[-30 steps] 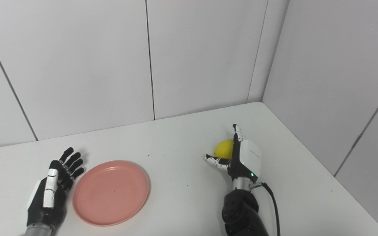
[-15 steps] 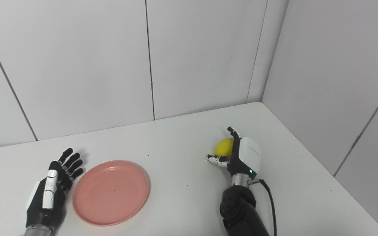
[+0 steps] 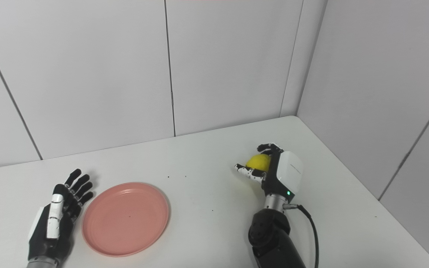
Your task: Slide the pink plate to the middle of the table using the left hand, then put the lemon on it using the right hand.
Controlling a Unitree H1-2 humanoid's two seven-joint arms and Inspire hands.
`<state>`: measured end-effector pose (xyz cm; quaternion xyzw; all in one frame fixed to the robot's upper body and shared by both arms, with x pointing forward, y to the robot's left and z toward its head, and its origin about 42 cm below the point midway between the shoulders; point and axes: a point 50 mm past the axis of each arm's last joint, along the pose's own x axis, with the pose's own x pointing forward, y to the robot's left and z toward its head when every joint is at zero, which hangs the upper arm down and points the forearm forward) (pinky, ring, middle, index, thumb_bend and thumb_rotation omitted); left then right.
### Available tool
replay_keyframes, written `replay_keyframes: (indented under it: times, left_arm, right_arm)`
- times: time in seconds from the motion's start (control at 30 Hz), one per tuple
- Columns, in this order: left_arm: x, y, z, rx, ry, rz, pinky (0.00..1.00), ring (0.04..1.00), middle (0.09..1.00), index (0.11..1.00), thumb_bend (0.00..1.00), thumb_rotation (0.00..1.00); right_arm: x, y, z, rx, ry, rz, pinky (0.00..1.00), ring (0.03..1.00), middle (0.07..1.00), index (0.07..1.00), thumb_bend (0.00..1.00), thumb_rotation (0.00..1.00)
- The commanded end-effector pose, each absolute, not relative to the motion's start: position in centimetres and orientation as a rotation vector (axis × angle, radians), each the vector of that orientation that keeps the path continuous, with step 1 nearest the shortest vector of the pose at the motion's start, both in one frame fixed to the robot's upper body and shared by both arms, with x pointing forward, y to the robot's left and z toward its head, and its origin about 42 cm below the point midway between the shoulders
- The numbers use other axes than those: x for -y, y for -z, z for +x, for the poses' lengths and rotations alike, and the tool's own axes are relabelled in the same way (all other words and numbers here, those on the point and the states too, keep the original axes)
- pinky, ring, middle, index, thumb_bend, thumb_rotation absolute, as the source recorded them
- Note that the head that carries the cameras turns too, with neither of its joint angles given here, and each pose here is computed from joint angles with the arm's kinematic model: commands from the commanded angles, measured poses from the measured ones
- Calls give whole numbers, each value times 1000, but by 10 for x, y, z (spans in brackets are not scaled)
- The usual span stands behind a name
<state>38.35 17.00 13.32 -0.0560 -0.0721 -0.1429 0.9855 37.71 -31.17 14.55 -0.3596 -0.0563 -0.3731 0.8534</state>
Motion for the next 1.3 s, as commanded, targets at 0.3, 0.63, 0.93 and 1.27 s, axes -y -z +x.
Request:
replay_keyframes:
  times: [0.3, 0.63, 0.93, 1.27]
  left_arm:
    - [-164, -142, 380, 186, 303, -102, 942, 934, 933, 923, 682, 999]
    - [-159, -142, 380, 179, 296, -125, 950, 930, 927, 913, 706, 974]
    - [-140, -152, 371, 184, 296, -91, 976, 951, 946, 933, 667, 1000]
    - [-130, -156, 369, 195, 264, -70, 993, 961, 952, 946, 642, 1000]
  right_arm:
    - [288, -167, 371, 326, 789, -716, 291, 368, 467, 546, 508, 0]
    - [270, -180, 369, 419, 756, -675, 391, 412, 494, 520, 514, 0]
    - [243, -198, 359, 502, 636, -602, 420, 428, 491, 516, 516, 0]
    - [201, -202, 365, 563, 465, -614, 430, 430, 488, 510, 517, 0]
